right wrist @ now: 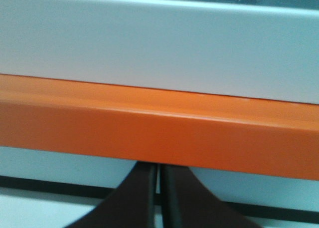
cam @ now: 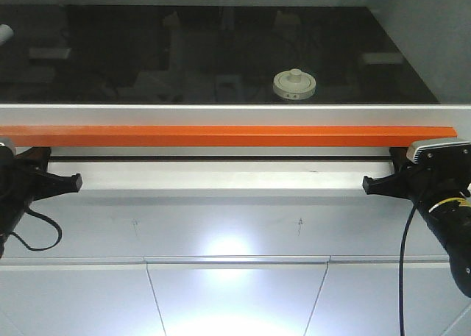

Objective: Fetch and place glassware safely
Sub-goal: 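Move the left gripper to the orange sash handle beside the right, then lift the orange sash handle upward with both grippers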

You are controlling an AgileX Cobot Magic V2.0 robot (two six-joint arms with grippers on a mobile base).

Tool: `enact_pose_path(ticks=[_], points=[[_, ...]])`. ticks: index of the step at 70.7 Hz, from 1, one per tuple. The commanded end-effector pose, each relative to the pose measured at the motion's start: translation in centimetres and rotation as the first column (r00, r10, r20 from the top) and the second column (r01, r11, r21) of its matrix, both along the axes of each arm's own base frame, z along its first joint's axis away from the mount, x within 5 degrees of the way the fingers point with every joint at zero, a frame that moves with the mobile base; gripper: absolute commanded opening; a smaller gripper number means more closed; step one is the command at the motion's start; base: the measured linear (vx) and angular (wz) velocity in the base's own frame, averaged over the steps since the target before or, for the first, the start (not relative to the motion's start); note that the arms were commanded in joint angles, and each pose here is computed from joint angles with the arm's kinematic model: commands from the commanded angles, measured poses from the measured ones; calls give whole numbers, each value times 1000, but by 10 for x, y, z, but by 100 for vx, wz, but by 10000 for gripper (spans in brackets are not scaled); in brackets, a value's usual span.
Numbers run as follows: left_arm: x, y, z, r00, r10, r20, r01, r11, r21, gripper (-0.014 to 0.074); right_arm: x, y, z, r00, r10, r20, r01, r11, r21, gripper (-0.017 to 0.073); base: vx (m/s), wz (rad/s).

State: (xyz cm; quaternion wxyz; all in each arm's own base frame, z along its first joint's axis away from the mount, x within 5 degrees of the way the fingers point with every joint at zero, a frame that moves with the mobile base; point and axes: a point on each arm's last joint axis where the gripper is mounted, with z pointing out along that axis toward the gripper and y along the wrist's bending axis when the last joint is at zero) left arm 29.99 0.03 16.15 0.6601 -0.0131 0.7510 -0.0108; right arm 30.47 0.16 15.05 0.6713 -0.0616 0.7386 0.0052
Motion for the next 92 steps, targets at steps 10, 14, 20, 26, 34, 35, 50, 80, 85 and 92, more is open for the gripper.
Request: enact_pose_path(ticks=[10, 14, 20, 26, 34, 35, 50, 80, 85, 92], points=[[7, -1, 32, 980, -4, 199, 5, 1000, -2, -7, 5, -1, 34, 971, 2, 240, -3, 1000, 6, -1, 0, 0], [7, -1, 33, 978, -4, 207, 5, 1000, -2, -7, 5, -1, 34, 971, 2, 240, -3, 1000, 6, -1, 0, 0], [7, -1, 35, 974, -4, 227, 5, 1000, -2, -7, 5, -1, 35, 969, 2, 246, -4, 1000, 7, -1, 0, 0], [7, -2, 37, 969, -12, 249, 12, 1000, 2, -7, 5, -1, 36, 967, 2, 254, -4, 1000, 7, -1, 0, 0], [10, -4, 40, 966, -37, 256, 35, 999, 15, -7, 5, -1, 36, 967, 2, 255, -4, 1000, 7, -1, 0, 0], [10, -4, 41, 965, -39, 258, 36, 999, 16, -7, 5, -1, 36, 967, 2, 255, -4, 1000, 7, -1, 0, 0], [18, -6, 54, 959, -60, 276, 54, 998, 30, -7, 4, -1, 43, 962, 3, 273, -5, 1000, 6, -1, 0, 0], [8, -6, 93, 928, -60, 368, 50, 998, 37, -7, -3, -1, 68, 948, 1, 318, -1, 1000, -2, -1, 0, 0], [5, -6, 98, 922, -60, 382, 49, 998, 38, -7, -3, -1, 72, 946, 1, 323, 0, 1000, -4, -1, 0, 0], [2, -6, 106, 912, -60, 405, 48, 998, 39, -7, -2, -1, 79, 945, 3, 326, -1, 1000, -8, -1, 0, 0]])
